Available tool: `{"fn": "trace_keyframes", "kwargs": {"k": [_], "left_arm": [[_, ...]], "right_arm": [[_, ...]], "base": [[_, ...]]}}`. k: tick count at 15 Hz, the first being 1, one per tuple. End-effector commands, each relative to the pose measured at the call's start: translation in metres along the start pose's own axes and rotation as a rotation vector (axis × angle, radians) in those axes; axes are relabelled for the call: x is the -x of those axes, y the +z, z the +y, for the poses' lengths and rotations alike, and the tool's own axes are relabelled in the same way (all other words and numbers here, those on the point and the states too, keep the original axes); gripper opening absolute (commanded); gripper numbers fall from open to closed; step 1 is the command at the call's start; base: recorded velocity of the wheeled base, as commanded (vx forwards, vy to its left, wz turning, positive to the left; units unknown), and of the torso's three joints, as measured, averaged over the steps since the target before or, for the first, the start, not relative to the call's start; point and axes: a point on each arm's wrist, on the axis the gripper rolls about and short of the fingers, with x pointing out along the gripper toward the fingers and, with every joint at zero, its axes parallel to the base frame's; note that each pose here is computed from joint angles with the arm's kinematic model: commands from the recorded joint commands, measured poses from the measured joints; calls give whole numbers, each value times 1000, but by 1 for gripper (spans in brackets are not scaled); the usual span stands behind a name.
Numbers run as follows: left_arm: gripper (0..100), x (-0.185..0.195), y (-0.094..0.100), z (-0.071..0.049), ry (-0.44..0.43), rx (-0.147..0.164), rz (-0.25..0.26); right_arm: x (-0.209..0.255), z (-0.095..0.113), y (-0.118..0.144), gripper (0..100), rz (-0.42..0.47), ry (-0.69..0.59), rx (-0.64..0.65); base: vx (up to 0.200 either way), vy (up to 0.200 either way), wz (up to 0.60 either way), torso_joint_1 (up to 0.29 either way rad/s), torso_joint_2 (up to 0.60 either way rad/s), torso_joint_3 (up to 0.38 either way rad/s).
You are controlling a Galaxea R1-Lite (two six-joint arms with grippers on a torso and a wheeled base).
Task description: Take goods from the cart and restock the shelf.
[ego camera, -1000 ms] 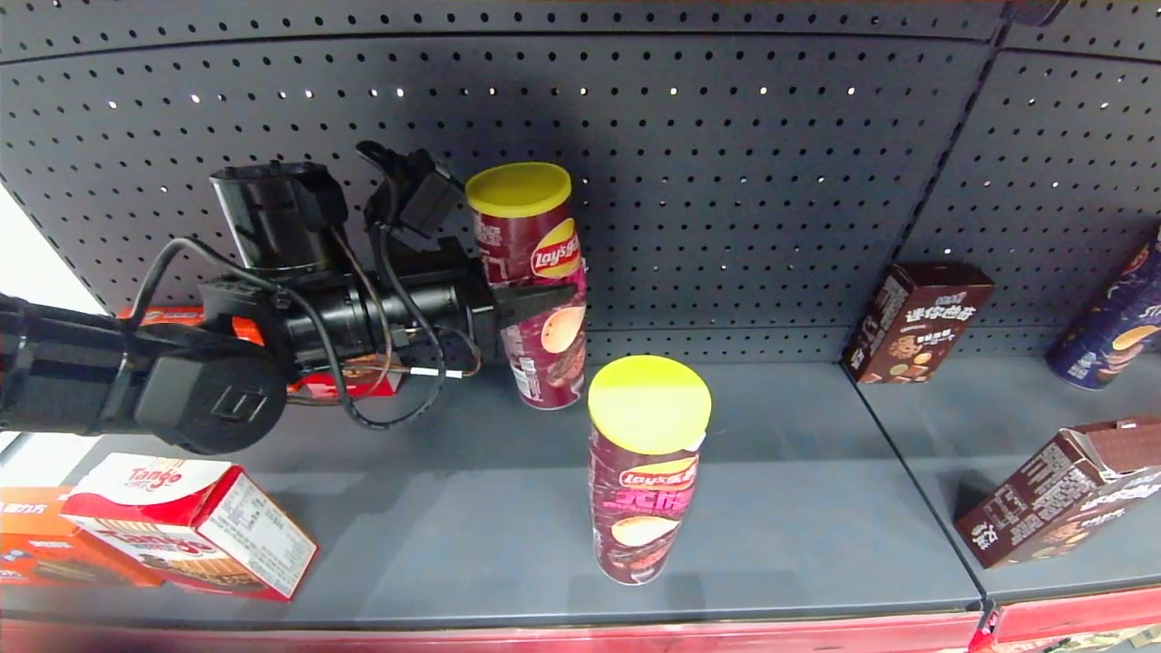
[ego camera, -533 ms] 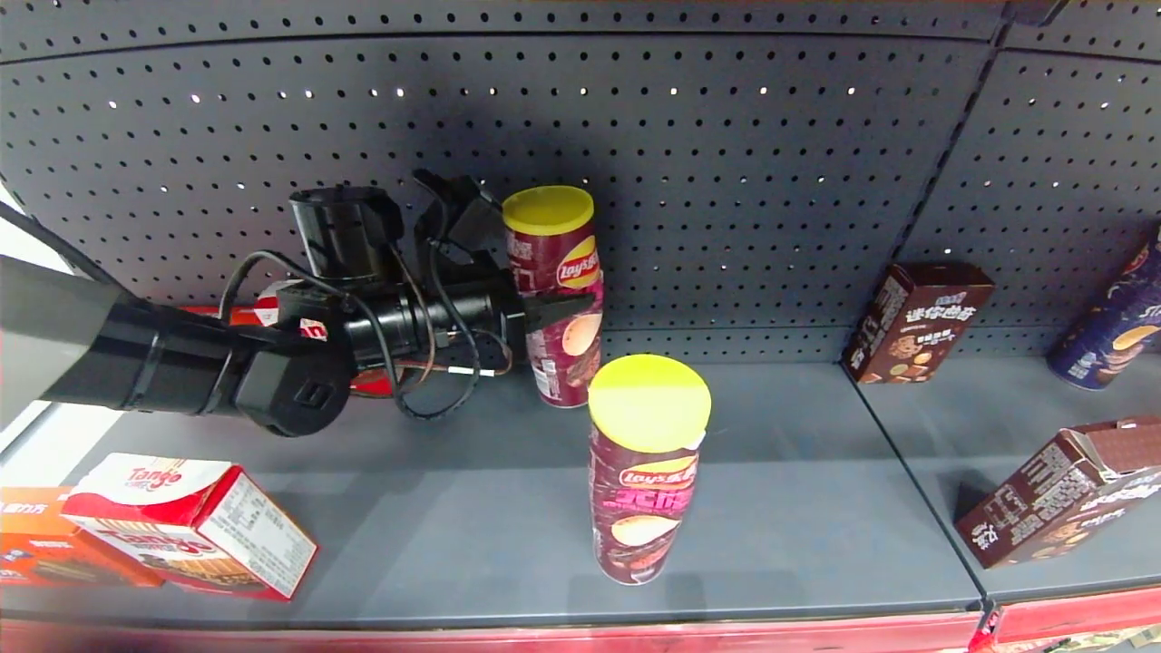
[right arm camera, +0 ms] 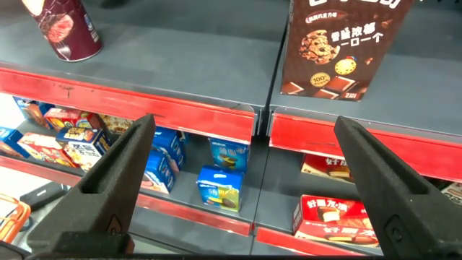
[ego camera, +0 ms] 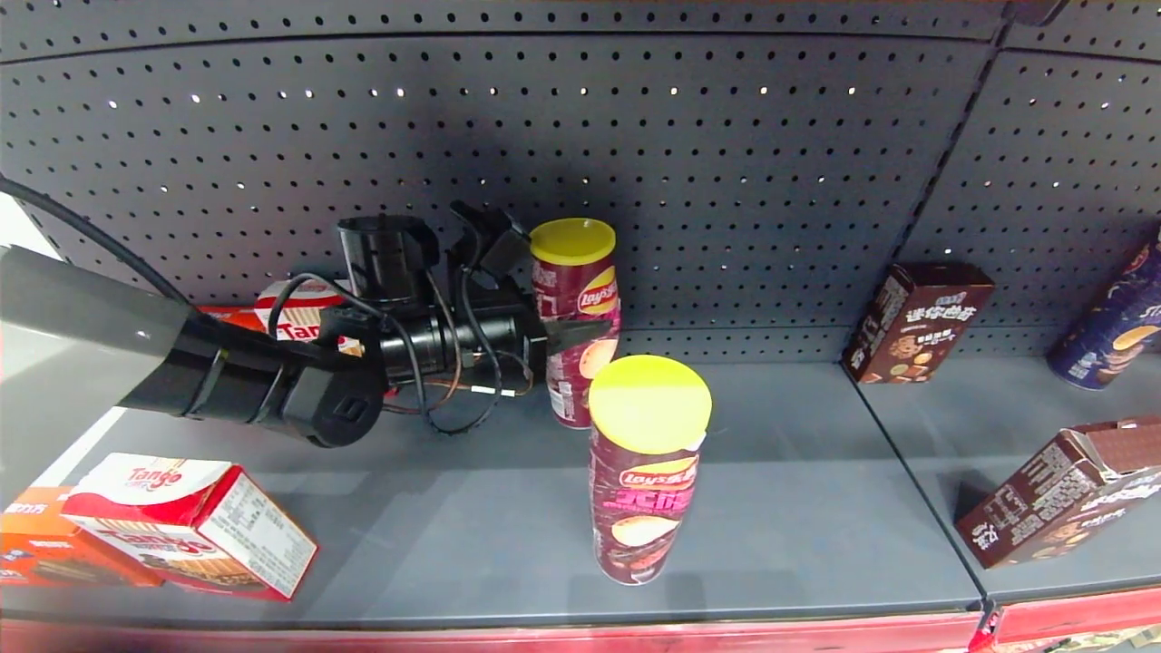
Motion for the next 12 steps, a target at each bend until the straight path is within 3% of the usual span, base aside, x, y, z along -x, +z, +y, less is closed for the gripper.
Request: {"fn": "trace_keyframes", "kwargs": {"k": [1,10,11,12], "left_arm": [[0,-1,-5,1,-1,4,9],[0,-10,-19,8,1,-7,23],[100,-11,-20,8,3,-12,24],[100,-11,-20,8,4,-13,24]], "right_arm": [[0,0,0,100,2,1,-1],[0,0,0,100,2,1,-1],[0,0,0,100,2,1,-1],[0,0,0,100,3,1,-1]], "base": [[0,0,0,0,0,0],[0,0,0,0,0,0],[0,0,0,0,0,0],[0,0,0,0,0,0]]}}
